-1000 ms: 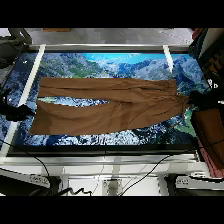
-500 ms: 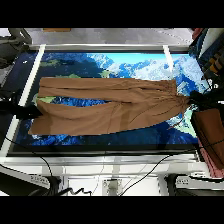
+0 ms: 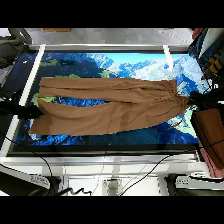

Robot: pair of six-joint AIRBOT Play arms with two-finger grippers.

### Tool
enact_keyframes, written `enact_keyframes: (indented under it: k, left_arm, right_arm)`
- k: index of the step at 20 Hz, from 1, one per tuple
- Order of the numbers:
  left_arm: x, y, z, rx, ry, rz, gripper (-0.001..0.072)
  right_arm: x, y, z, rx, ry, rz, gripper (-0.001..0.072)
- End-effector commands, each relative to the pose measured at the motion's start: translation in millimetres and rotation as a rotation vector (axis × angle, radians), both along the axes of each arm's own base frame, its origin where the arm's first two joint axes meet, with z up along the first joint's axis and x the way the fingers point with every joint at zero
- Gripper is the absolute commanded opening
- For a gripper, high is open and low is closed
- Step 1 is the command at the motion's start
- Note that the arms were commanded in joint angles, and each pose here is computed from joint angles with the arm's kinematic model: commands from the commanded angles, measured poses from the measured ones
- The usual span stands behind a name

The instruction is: Fold the clothes and pants, and hang the long-sleeved shirts on hangers.

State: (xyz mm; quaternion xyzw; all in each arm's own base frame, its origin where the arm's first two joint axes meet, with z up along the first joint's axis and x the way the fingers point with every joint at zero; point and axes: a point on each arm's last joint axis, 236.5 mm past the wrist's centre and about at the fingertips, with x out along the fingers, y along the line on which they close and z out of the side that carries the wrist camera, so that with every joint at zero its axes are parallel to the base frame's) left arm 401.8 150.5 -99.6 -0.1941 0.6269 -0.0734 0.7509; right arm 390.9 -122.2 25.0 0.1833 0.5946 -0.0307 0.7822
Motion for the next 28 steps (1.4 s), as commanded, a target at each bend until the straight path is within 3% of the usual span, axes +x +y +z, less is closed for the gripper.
enact_keyframes:
  k: [1, 28]
  left_arm:
    - [-0.2, 4.8, 7.1, 0.01, -0.016, 0.005, 0.0439]
    - [0.5, 22.1, 13.7, 0.067, -0.047, 0.01, 0.0438]
  right_arm:
    - [-0.4, 0.5, 0.2, 0.002, 0.002, 0.0, 0.0038]
    - [-3.5, 6.4, 0.4, 0.028, 0.016, 0.0, 0.0038]
